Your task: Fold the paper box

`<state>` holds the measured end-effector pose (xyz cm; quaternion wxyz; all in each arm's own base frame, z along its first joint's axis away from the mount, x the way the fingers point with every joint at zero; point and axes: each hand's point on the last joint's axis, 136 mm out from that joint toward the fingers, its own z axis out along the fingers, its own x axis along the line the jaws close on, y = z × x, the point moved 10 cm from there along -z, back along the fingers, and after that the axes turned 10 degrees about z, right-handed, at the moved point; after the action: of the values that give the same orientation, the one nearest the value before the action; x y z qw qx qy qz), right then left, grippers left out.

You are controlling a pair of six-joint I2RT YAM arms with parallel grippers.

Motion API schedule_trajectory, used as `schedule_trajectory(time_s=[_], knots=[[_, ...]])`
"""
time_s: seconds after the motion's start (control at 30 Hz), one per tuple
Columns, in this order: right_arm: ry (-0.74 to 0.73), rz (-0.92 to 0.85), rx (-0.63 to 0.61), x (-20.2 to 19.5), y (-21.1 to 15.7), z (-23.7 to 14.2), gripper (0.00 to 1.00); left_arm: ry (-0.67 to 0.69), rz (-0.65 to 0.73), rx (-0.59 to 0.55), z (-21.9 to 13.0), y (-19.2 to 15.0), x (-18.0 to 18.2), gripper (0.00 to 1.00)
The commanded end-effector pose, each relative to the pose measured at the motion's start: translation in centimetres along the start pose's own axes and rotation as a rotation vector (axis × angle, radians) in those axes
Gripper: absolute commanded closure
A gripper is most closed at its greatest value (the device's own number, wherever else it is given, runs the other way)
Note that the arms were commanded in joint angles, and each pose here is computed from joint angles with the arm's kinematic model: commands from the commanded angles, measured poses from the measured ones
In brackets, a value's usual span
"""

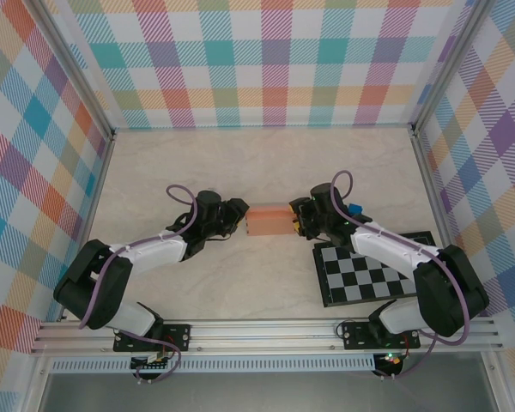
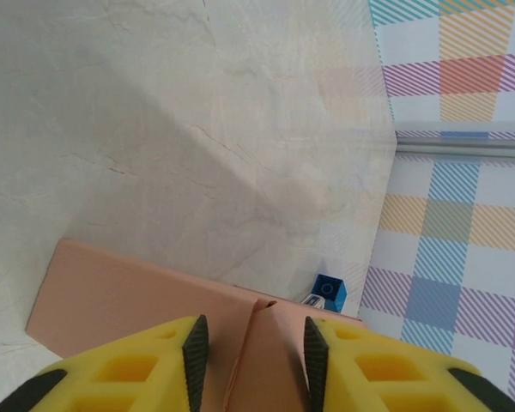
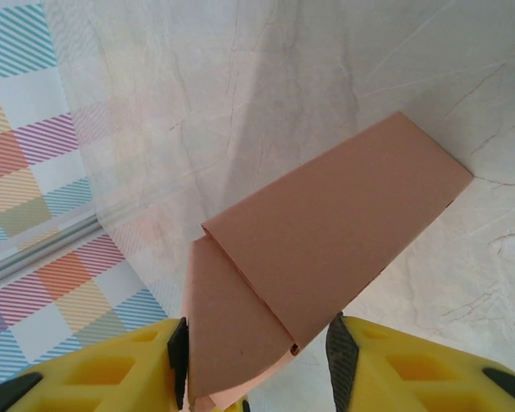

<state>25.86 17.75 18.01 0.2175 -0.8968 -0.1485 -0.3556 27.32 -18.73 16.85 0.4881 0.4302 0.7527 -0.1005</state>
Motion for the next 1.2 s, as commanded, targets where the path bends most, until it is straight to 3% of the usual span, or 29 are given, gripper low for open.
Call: schedule_trajectory(time_s=[0.0,0.47,0.67,0.9,1.17], knots=[[-0.010,0.013,-0.067,-1.2,0.5,0.2,0.54,0.044,0.029,0.002,0.6,-0.7,1.1,0.67],[-0.047,-0.009,-0.130,-2.6,1.2,1.0,0.66,0.144,0.140,0.044,2.2,-1.6,4.0,0.76],[-0.074,-0.014,-0.150,-3.3,1.5,1.4,0.69,0.164,0.341,0.065,2.1,-1.5,4.0,0.76],[-0.098,-0.085,-0.204,-3.7,2.0,1.4,0.72,0.107,0.620,0.149,2.4,-1.9,3.4,0.64],[-0.105,-0.193,-0.215,-4.1,2.3,1.8,0.73,0.001,0.804,0.093,1.0,-1.4,1.5,0.44]])
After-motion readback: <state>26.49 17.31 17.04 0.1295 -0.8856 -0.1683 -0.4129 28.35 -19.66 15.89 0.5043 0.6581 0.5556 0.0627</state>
